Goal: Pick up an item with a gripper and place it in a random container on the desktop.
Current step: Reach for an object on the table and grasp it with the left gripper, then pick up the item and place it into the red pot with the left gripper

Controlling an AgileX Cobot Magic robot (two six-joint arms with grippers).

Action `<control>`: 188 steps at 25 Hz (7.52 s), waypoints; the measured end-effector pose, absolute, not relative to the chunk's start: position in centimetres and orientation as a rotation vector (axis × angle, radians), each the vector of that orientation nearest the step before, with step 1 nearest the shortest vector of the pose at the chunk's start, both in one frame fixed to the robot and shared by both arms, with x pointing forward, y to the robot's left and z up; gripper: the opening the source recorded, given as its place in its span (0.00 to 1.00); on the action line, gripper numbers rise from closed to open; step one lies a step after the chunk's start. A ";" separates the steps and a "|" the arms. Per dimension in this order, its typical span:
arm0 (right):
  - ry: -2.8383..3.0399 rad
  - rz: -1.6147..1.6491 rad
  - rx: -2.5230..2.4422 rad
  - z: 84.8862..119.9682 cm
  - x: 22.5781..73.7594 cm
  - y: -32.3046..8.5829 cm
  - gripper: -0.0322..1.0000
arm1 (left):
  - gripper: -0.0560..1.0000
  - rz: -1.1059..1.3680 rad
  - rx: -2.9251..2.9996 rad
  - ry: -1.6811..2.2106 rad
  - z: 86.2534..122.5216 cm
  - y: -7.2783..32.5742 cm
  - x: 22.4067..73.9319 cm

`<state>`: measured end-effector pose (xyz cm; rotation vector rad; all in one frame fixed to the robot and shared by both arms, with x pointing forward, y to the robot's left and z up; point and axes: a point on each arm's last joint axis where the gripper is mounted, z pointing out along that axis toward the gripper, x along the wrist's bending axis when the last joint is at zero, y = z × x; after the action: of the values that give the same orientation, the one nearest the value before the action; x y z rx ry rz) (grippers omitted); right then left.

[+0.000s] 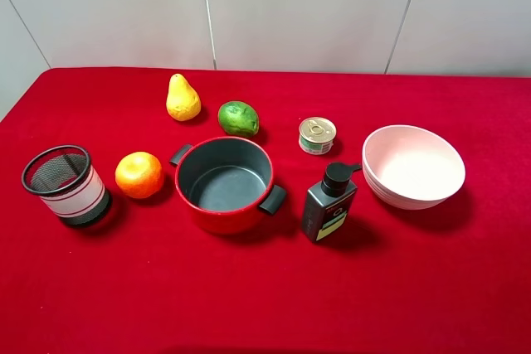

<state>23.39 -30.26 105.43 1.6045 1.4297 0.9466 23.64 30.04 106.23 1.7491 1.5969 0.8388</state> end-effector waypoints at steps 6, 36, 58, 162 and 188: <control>1.430 0.947 1.605 105.4 23.4 -30.3 0.70 | 0.99 0.728 1.849 1.690 108.7 30.0 27.2; 1.430 0.947 1.605 105.4 23.4 -30.3 0.70 | 0.99 0.523 2.099 1.816 114.3 29.9 45.1; 1.430 0.947 1.605 105.4 23.4 -30.3 0.70 | 0.99 0.321 2.371 1.732 109.0 25.5 58.5; 1.429 0.947 1.604 105.4 23.4 -30.3 0.70 | 0.72 0.061 2.463 1.655 91.6 17.1 73.3; 1.429 0.947 1.604 105.4 23.4 -30.3 0.70 | 0.72 0.128 2.432 1.604 100.8 17.4 71.1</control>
<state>23.39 -30.26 105.44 1.6039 1.4291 0.9472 71.09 17.41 100.76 2.4322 1.6038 0.1278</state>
